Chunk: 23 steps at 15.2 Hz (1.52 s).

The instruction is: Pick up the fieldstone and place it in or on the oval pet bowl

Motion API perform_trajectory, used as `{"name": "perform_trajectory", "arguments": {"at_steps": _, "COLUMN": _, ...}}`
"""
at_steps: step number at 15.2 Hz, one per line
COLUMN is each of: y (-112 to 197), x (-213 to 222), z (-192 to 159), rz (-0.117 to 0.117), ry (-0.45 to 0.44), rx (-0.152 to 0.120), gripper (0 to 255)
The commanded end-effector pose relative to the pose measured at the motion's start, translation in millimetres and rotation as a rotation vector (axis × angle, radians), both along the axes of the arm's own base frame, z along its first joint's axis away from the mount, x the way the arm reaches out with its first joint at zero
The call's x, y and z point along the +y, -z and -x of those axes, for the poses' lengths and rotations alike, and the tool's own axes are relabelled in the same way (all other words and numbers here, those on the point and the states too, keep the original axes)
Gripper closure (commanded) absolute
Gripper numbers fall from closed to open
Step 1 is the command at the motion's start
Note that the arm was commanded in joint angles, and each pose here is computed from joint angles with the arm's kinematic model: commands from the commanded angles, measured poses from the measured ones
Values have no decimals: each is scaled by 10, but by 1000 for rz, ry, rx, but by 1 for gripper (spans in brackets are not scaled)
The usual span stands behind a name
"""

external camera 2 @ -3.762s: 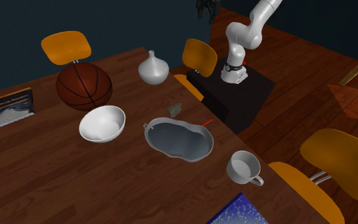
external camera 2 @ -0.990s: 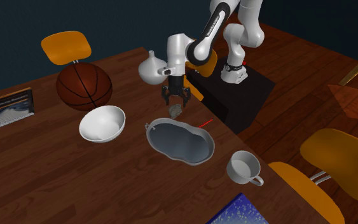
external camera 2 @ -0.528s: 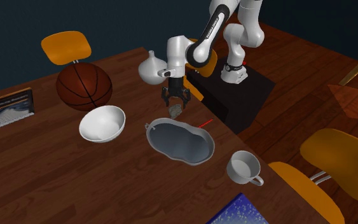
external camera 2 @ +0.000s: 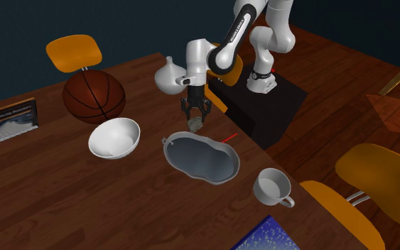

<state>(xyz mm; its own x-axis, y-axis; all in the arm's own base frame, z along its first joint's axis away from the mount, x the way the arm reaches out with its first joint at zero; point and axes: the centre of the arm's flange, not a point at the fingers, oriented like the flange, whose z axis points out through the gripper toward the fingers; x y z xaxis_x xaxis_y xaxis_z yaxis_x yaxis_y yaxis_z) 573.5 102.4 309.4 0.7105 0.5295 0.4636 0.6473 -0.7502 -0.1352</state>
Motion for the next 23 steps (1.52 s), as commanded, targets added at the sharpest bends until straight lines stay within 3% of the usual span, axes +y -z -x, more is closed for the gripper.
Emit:
{"name": "perform_trajectory", "arguments": {"at_steps": 1, "y": 28, "x": 21, "z": 9, "rz": 1, "ry": -4, "rx": 6, "gripper": 255}}
{"name": "perform_trajectory", "arguments": {"at_steps": 3, "y": 33, "x": 20, "z": 13, "rz": 1, "ry": -4, "rx": 6, "gripper": 255}}
{"name": "perform_trajectory", "arguments": {"at_steps": 23, "y": -1023, "x": 20, "z": 13, "rz": 1, "ry": -4, "rx": 6, "gripper": 255}}
